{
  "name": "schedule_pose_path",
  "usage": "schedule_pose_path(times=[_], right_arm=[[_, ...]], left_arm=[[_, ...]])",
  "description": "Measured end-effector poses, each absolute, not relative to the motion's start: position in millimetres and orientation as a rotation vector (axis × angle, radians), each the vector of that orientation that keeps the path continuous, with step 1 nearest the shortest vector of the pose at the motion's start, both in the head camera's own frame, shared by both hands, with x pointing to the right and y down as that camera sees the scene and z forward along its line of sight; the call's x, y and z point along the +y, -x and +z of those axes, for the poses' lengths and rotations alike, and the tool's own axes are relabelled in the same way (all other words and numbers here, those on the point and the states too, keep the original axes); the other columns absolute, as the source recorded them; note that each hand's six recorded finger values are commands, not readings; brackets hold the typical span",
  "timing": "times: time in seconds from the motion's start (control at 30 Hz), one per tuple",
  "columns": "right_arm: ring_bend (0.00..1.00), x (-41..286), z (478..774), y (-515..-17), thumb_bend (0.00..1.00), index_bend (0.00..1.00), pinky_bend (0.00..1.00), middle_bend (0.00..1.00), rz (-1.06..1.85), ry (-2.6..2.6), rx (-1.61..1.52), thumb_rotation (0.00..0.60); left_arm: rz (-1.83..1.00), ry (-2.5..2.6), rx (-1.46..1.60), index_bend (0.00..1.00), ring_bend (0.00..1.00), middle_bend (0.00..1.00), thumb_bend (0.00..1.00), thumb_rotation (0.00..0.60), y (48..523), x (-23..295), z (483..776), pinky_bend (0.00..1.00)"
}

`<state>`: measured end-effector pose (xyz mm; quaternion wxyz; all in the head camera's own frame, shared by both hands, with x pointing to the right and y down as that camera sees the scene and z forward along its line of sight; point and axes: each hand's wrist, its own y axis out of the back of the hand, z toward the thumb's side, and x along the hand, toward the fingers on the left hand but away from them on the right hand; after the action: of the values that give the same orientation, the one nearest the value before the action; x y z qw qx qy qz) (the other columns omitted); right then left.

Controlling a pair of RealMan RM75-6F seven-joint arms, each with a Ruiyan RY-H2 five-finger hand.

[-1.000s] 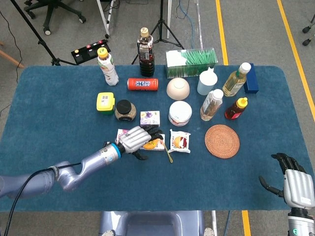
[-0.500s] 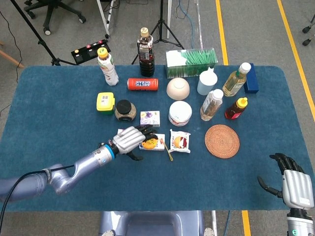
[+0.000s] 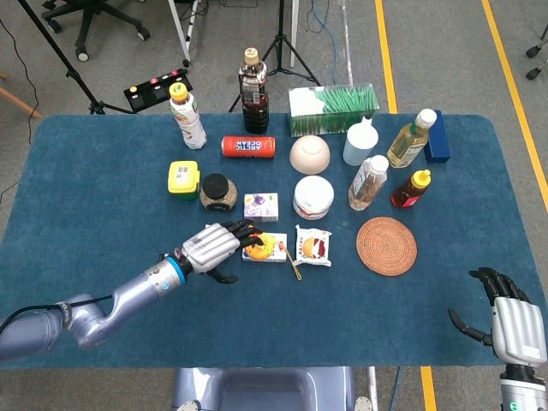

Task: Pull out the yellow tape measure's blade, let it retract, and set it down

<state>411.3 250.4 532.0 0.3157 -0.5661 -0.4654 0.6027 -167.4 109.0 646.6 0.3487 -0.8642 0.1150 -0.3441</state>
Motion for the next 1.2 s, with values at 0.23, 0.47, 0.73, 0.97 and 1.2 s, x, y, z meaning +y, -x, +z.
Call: schedule_pose_path(times=[0.23, 0.47, 0.73, 0.97, 1.2], right_arm=[[0.22, 250.0, 534.7, -410.7, 0.28, 0.24, 0.33, 0.23, 1.585, 1.504, -1.221, 0.41], [0.22, 250.4, 535.9, -412.4, 0.28, 0.24, 0.33, 0.23, 1.59, 1.506, -1.222, 0.409], [0.22, 252.1, 534.9, -417.0, 0.28, 0.24, 0.34, 0.23, 1.597, 1.503, -1.227, 0.406], [0.22, 252.5, 535.9, -419.1, 0.28, 0.24, 0.34, 0.23, 1.602, 1.505, -1.228, 0.41], [0.22, 252.8, 535.0, -421.5, 0.28, 0.24, 0.34, 0.23, 1.607, 1.5, -1.234, 0.407]], left_arm=[[-0.909, 2.238, 0.282, 0.17, 0.01, 0.13, 0.21, 0.568, 177.3, 117.1, 648.2, 0.19], [-0.898, 2.258, 0.26, 0.17, 0.01, 0.13, 0.21, 0.568, 171.8, 127.5, 651.9, 0.19], [-0.852, 2.279, 0.226, 0.17, 0.01, 0.13, 0.21, 0.564, 154.1, 141.7, 653.9, 0.19], [-0.837, 2.281, 0.218, 0.17, 0.01, 0.13, 0.21, 0.567, 146.3, 145.3, 654.3, 0.19], [-0.811, 2.291, 0.228, 0.17, 0.01, 0.13, 0.21, 0.569, 132.8, 145.1, 653.2, 0.19]])
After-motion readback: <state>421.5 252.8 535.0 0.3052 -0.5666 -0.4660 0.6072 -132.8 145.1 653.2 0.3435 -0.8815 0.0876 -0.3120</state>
